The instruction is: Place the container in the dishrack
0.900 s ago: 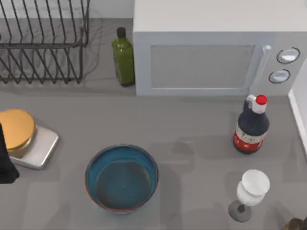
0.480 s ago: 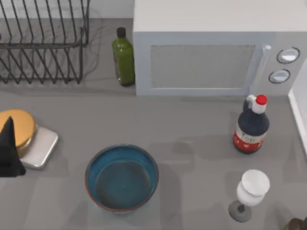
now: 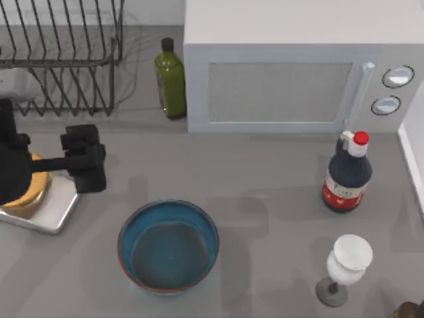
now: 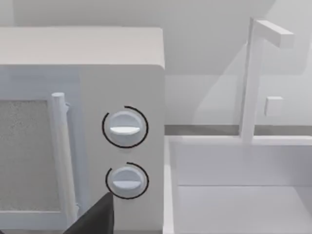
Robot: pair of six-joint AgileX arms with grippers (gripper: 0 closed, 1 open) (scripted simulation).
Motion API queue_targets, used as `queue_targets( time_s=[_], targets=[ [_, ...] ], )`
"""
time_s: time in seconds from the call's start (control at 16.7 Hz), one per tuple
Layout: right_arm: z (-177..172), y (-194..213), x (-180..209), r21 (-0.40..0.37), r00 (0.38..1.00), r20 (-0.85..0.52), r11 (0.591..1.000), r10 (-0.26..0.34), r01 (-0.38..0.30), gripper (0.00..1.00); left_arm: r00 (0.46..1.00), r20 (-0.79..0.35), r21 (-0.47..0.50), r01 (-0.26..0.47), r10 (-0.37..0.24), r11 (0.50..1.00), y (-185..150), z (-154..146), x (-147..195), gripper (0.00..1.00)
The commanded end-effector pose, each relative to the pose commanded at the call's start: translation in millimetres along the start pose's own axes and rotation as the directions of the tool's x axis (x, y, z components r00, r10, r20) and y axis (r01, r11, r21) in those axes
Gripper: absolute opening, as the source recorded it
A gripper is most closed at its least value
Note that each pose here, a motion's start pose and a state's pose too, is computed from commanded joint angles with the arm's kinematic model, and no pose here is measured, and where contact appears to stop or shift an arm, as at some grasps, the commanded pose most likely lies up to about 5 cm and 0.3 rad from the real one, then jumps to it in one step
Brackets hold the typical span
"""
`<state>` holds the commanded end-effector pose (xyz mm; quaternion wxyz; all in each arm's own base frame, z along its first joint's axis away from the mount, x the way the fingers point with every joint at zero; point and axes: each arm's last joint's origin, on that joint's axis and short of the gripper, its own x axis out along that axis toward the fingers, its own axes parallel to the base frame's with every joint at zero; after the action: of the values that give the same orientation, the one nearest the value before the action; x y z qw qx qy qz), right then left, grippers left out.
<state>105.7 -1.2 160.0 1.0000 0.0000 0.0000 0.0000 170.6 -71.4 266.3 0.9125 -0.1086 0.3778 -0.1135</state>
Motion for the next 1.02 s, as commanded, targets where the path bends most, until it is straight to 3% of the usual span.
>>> queue_targets(
  time_s=[0.18, 0.42, 0.72, 1.02],
  targets=[
    [0.0, 0.0, 0.0, 0.000, 1.000, 0.000, 1.000, 0.000, 0.000, 1.00, 0.955, -0.294, -0.014, -0.057, 0.050, 0.998, -41.7, 22.0, 39.2, 1.00],
    [0.0, 0.0, 0.0, 0.000, 1.000, 0.000, 1.000, 0.000, 0.000, 1.00, 0.821, -0.550, 0.030, -0.164, 0.154, 0.986, -100.8, 25.7, 89.3, 1.00],
    [0.0, 0.0, 0.0, 0.000, 1.000, 0.000, 1.000, 0.000, 0.000, 1.00, 0.696, -0.671, 0.104, -0.253, 0.256, 0.962, -159.7, 12.4, 128.6, 1.00],
    [0.0, 0.0, 0.0, 0.000, 1.000, 0.000, 1.000, 0.000, 0.000, 1.00, 0.665, -0.691, 0.126, -0.275, 0.284, 0.953, -176.8, 5.6, 139.0, 1.00]
  ],
)
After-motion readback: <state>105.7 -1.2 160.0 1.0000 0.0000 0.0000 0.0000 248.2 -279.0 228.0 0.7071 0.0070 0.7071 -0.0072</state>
